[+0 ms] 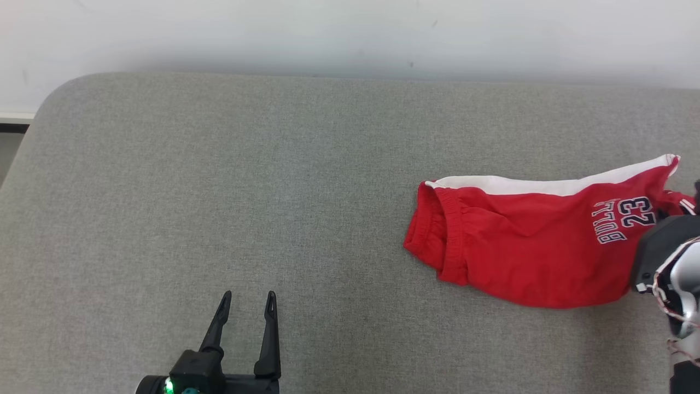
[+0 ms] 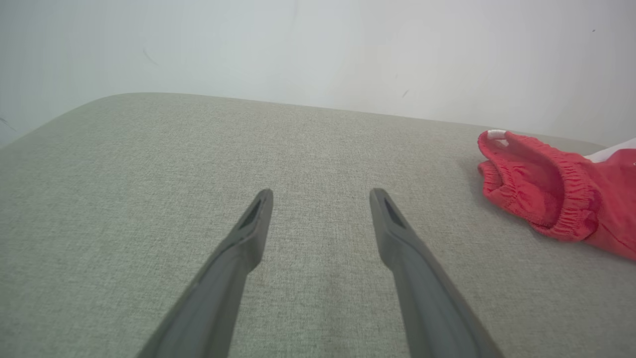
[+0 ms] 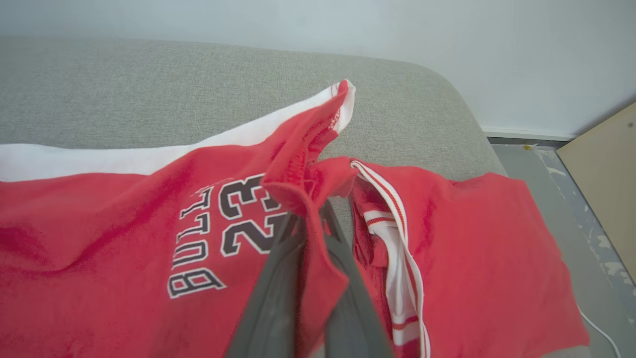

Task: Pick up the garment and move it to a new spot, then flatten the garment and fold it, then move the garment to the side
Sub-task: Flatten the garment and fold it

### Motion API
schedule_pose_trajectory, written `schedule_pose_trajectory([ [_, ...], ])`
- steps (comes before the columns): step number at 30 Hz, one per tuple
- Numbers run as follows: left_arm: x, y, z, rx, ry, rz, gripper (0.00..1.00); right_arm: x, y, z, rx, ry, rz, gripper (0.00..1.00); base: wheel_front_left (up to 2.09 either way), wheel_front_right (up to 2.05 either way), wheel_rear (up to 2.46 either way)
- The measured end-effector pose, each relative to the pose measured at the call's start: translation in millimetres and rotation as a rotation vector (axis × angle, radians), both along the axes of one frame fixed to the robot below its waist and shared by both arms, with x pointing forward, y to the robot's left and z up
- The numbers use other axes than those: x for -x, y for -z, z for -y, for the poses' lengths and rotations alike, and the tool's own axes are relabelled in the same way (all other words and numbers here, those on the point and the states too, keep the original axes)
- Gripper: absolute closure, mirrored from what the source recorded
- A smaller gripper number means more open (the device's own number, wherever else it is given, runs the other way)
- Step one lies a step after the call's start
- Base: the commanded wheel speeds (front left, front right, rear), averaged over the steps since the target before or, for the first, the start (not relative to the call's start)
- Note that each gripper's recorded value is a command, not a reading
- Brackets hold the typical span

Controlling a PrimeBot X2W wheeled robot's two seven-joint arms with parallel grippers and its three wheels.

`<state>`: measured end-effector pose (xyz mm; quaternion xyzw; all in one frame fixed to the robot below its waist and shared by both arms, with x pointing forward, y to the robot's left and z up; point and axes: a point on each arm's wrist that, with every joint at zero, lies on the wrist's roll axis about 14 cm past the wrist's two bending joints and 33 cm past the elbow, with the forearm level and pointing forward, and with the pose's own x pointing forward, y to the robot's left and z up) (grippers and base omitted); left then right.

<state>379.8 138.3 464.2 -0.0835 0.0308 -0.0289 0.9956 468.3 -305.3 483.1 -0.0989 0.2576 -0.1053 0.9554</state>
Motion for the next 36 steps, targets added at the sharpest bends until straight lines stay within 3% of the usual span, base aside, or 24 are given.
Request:
schedule_pose_trajectory([
  [5,1,-1,3,0.004,0.013,0.003,0.00,3,-22,-30,0.025,-0.072,0.052,1.00,0.00,0.00,0.00],
  [11,3,-1,5,0.006,0.020,0.002,0.00,-3,-29,-89,0.029,-0.240,0.030,1.00,0.00,0.00,0.00],
  [20,7,1,1,0.013,0.008,-0.005,0.00,-6,-5,-190,-0.008,-0.538,-0.104,1.00,0.00,0.00,0.00],
  [26,10,1,-6,0.024,-0.018,-0.010,0.00,4,15,-226,-0.034,-0.641,-0.174,1.00,0.00,0.00,0.00],
  [31,11,1,-8,0.024,-0.026,-0.010,0.00,12,26,-234,-0.043,-0.667,-0.211,1.00,0.00,0.00,0.00],
  [32,11,1,-8,0.025,-0.026,-0.010,0.00,12,26,-235,-0.054,-0.669,-0.204,0.13,0.00,0.00,0.00],
  [33,11,1,-8,0.025,-0.025,-0.010,0.00,12,24,-238,-0.078,-0.672,-0.191,0.00,0.00,0.00,0.00],
  [36,12,1,-7,0.026,-0.023,-0.011,0.00,14,19,-245,-0.132,-0.678,-0.172,0.00,0.00,0.00,0.00],
])
